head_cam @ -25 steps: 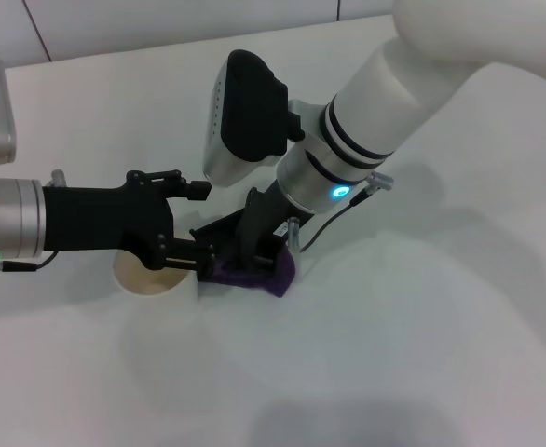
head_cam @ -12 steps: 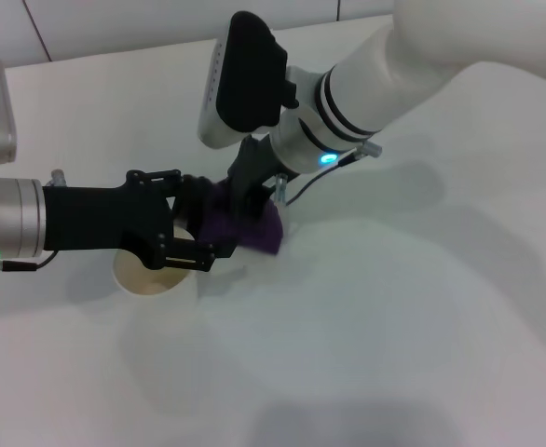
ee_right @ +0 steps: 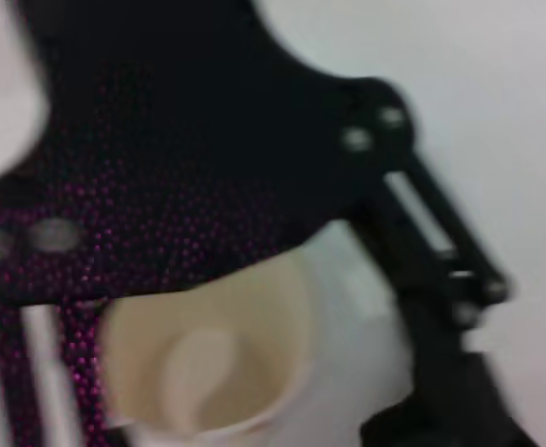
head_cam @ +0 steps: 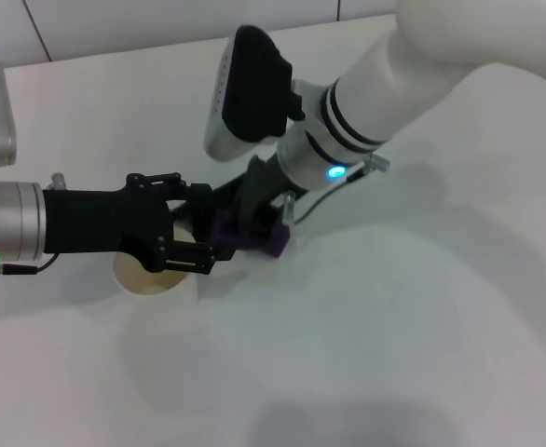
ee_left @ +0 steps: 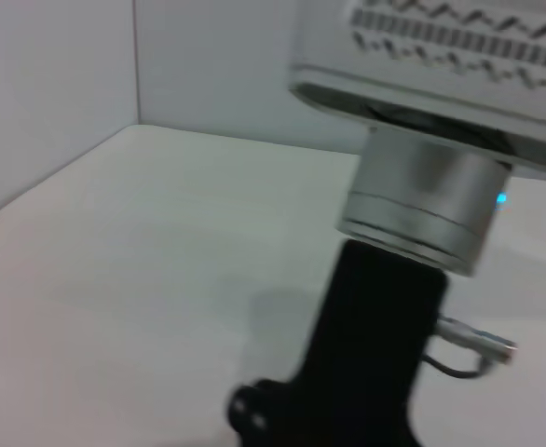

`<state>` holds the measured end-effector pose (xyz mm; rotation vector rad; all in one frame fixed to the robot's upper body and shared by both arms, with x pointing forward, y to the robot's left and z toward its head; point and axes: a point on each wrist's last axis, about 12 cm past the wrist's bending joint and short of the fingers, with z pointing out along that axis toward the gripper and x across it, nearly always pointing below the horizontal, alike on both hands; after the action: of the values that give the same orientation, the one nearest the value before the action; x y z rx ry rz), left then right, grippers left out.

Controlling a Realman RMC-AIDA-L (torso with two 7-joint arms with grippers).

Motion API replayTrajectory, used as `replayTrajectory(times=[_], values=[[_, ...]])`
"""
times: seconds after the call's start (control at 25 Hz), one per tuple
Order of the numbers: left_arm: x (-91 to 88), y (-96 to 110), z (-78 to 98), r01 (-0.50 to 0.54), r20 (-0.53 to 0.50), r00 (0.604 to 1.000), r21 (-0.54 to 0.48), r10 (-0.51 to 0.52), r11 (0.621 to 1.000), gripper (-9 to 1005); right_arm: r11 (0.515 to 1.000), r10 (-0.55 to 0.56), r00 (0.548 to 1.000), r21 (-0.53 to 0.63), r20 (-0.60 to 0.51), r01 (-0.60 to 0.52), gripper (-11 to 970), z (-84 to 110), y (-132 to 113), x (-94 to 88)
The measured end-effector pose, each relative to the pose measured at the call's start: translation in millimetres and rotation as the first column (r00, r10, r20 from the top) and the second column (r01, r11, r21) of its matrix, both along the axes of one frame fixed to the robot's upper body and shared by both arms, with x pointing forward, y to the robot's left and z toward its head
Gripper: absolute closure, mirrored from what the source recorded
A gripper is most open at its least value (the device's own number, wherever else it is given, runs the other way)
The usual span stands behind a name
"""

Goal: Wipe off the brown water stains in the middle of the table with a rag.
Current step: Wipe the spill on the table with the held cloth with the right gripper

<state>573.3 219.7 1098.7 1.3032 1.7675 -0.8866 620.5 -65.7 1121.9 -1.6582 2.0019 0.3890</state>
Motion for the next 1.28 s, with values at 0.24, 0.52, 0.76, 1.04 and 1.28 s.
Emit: replayTrajectory(times=[0.24,0.52,0.76,1.04,1.28], values=[[-1.3,2,-0.4,-0.003,-0.002,1.0,-0.002,0.003,1.0,116,0.999,-0.006,0.998,0.031,-0.059,0.008,836,2.0,-5,-8.7],[-2.0,3,-0.3,-0.004,-0.002,1.0,-0.003,0.004,1.0,116,0.994,-0.07,0.995,0.073,-0.075,0.075,832,13.8,-36,-6.5],[-3.2,7,-0.6,-0.018,-0.003,1.0,-0.013,0.018,1.0,116,0.988,-0.118,0.987,0.088,-0.107,0.127,828,15.1,-59,-8.5],[-4.7,17,1.1,-0.041,0.015,0.999,-0.011,0.042,0.999,116,0.979,-0.178,0.977,0.08,-0.116,0.188,824,14.9,-83,-8.3],[-6.2,19,0.7,-0.049,0.009,0.999,-0.012,0.05,0.999,116,0.968,-0.217,0.969,0.103,-0.12,0.23,821,13.8,-102,-12.7]])
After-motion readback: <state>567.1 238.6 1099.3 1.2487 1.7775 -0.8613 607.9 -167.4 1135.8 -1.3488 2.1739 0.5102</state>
